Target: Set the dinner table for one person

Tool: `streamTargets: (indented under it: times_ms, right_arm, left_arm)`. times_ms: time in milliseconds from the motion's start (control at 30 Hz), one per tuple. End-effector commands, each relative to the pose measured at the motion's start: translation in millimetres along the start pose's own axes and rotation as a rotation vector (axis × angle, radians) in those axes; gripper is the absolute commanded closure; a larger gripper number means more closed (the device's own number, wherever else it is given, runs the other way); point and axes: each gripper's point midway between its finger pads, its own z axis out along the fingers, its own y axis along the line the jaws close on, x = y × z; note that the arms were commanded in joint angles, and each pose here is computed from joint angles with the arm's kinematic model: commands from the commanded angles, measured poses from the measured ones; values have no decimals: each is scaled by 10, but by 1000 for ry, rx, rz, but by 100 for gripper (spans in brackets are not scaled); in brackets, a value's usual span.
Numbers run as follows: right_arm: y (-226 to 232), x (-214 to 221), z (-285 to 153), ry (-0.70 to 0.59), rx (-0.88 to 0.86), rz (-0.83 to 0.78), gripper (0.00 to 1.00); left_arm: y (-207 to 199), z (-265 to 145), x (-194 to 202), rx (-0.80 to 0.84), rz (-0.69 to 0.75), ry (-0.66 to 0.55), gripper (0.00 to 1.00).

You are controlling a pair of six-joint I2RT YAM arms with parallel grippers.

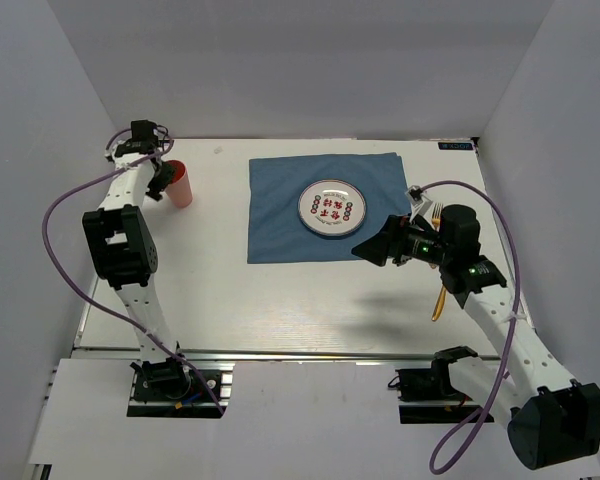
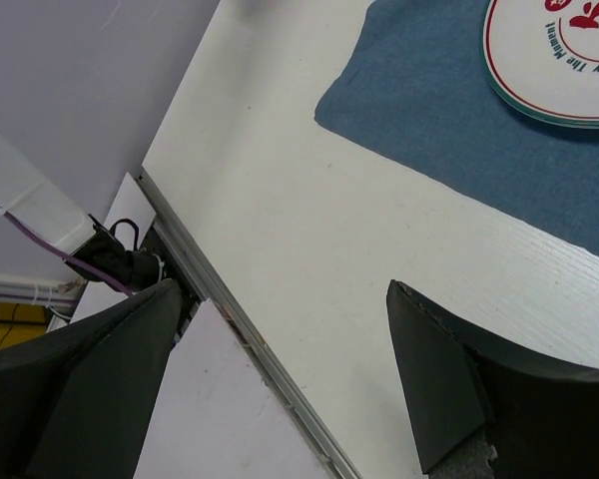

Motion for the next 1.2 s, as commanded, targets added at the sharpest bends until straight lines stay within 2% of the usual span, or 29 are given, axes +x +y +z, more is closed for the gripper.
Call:
streamTargets:
  times_ms: [0,33,67,200,300,333,367,467,500,633,833,1167]
  right_arm:
    - [45,-48,41,-13,-30,-38,11]
    - [39,-56,49,-11,-25,-37,11]
    - [25,-56,68,-5,-20,-33,11]
    - [49,-140,146,4,-9,-49,15]
    - [16,-284,281,-7,66,-48,21]
    - [182,-390,337,-12,53,-83,22]
    - [51,-391,425,8,125,-69,24]
    - [149,-643,644,5,204,-129,25]
    - [118,-657,663,18,250,-124,25]
    - [165,-894,857,-31,369,-166,25]
    - [218,-853,1187,-14,391,-186,25]
    - [-9,-659,1544,48,449,-203,26]
  left_arm:
    - [-81,-114,-32,54,-16,-10,61]
    - [-43,-118,-23,47,-17,-14,92]
    - [-60,-170,8,56,8,-19,100]
    - [-223,-640,23,172,136,-46,100]
    - [-295,-884,424,268,285,-9,100]
    - [-353,-1077,472,329,330,-28,100]
    - [-381,-1168,790,364,398,15,100]
    - [-393,-1428,1216,410,518,43,100]
    - [-421,-1551,1470,435,571,64,100]
    - [-421,-1836,1941,517,636,97,100]
    - [-526,-2228,2446,651,703,186,100]
    - [-595,-2596,2741,788,688,257,100]
